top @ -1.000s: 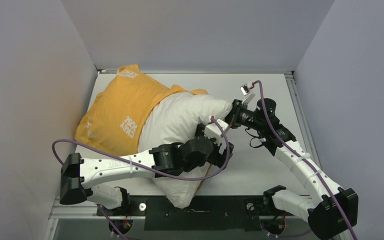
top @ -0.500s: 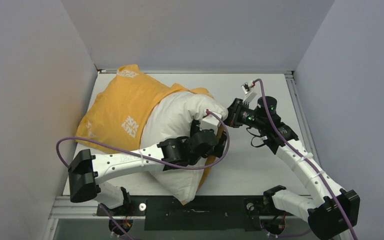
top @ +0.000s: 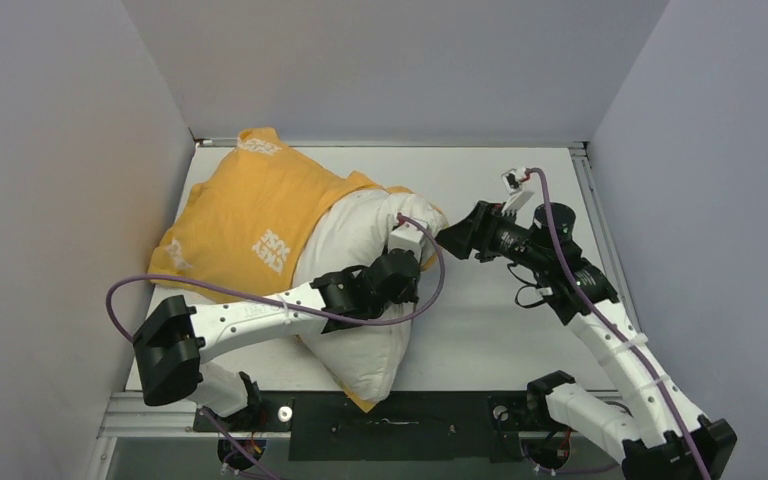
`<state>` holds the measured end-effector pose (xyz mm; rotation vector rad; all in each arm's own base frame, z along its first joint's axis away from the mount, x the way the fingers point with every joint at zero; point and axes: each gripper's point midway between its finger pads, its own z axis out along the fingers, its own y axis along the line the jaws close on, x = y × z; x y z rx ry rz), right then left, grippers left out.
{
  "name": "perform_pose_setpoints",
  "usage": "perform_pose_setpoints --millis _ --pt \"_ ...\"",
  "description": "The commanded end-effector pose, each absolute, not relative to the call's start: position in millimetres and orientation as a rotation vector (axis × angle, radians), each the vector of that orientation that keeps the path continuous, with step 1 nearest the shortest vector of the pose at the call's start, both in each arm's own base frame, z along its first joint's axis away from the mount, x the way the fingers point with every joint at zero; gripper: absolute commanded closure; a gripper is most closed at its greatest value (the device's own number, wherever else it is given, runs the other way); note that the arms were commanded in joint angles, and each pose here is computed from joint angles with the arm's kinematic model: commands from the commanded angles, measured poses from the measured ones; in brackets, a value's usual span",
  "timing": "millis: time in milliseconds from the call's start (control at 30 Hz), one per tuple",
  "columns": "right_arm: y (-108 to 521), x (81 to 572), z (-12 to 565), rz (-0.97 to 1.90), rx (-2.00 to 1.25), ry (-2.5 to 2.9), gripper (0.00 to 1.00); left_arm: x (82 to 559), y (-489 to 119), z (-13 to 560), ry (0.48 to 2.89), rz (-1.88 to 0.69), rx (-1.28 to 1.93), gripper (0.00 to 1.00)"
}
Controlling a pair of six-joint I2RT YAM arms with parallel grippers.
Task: Put the pillow into the pillowcase
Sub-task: Stuff the pillow into the pillowcase.
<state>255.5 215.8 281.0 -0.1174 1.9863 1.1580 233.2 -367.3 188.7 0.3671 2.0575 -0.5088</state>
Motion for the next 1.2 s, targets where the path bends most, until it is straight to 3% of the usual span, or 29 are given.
perform_pose_setpoints --millis 0,67,133,400,633,767,900,1167 --pt "191.5 245.7 295.4 0.976 -0.195 1.873 0.18 255.1 -342.6 221.3 1.985 -0.578 0.214 1.0" --pt "187.8 241.6 274.5 0.961 -0.183 1.903 0.05 256.6 -336.4 231.6 1.97 -0.614 0.184 1.0" --pt "191.7 234.1 252.3 1.006 -0.184 1.934 0.0 256.9 -332.3 242.8 1.949 -0.656 0.167 1.0" --pt "238.2 199.9 190.2 1.362 -0.168 1.921 0.05 255.2 -323.5 277.8 1.898 -0.753 0.146 1.0" --pt "291.8 167.9 205.2 1.554 -0.3 1.794 0.03 252.8 -319.8 299.3 1.876 -0.787 0.146 1.0" --pt "312.8 162.8 196.3 1.501 -0.355 1.837 0.0 251.2 -318.7 307.0 1.866 -0.809 0.145 1.0" --pt "320.2 164.1 174.0 1.457 -0.363 1.912 0.21 250.3 -316.1 319.0 1.843 -0.824 0.139 1.0" --pt "331.6 170.8 151.6 1.42 -0.357 1.967 0.26 247.4 -312.4 333.1 1.817 -0.843 0.14 1.0"
